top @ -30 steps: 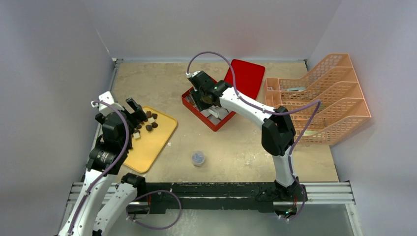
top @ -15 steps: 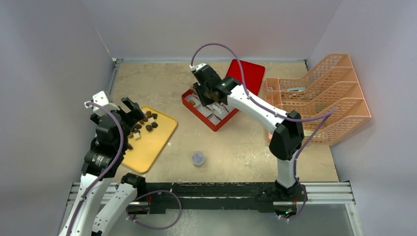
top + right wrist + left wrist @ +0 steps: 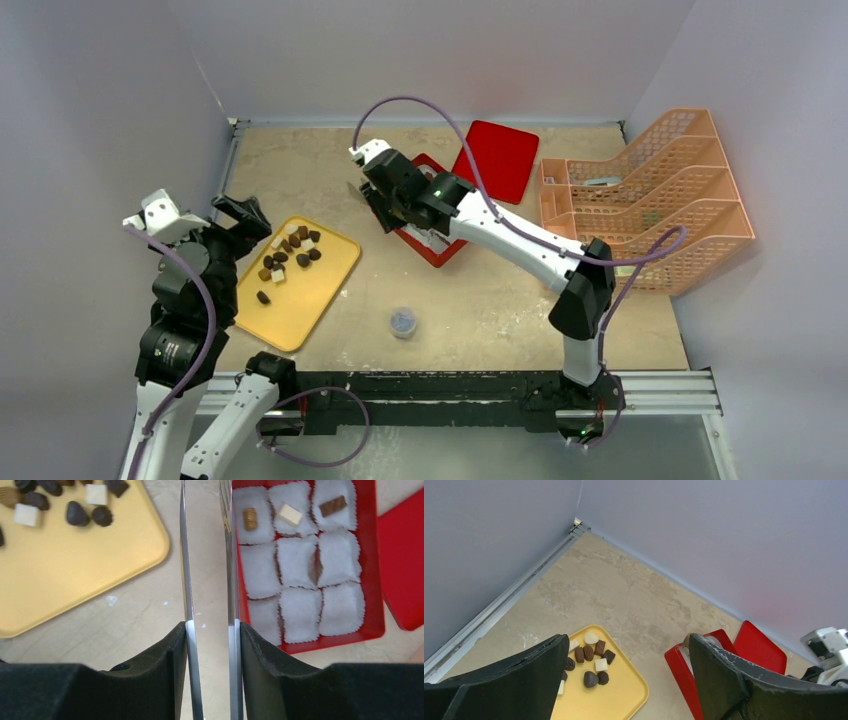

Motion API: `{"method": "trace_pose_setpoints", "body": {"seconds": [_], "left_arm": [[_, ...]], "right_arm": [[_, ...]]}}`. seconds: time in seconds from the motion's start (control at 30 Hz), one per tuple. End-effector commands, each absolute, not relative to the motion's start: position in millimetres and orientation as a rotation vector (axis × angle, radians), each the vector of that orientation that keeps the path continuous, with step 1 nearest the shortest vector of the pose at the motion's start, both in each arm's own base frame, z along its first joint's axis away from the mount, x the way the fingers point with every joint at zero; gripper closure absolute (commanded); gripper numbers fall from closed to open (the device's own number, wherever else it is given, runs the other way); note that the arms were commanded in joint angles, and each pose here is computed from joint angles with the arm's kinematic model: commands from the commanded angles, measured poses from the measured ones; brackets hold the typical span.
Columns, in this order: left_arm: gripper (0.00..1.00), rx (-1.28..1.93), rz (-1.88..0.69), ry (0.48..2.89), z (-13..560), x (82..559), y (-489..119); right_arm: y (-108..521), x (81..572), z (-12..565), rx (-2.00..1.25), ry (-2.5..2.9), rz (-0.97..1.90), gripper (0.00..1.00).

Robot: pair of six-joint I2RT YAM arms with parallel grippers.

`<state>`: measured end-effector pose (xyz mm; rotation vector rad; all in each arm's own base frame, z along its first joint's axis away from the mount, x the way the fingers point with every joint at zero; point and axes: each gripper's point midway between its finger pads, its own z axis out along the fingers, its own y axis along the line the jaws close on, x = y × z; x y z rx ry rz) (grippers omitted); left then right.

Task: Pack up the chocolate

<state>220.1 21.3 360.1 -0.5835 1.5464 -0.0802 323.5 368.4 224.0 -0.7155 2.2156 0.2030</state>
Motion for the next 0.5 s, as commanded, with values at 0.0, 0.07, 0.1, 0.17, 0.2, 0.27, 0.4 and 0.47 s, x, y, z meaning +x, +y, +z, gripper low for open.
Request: {"method": "trace_pose_setpoints", "body": {"seconds": [0.0,0.07,0.1,0.17,0.2,0.27,0.4,0.47], "left_arm": [[0.11,-0.62,-0.088,1.462,388,207,31],[0.11,-0.629,-0.088,1.444,393,202,34],[0.11,-0.634,-0.087,1.433,396,200,36],[0.11,-0.644,-0.09,1.413,400,195,39],[0.11,-0.647,-0.092,1.404,402,194,40],[0.11,-0.655,-0.089,1.392,405,190,42],[0.11,-0.662,-0.083,1.378,410,187,45],[0.11,-0.662,-0.078,1.375,412,186,46]], "right_arm": [[405,317,254,-0.727,2.093,0.273,0.58],[417,311,249,-0.76,2.092,0.294,0.58],[423,308,246,-0.772,2.09,0.299,0.58],[434,302,237,-0.795,2.095,0.306,0.58],[439,299,234,-0.806,2.098,0.308,0.58],[451,290,226,-0.837,2.099,0.311,0.58],[473,271,208,-0.913,2.101,0.312,0.58],[481,263,200,-0.945,2.103,0.315,0.57]]}}
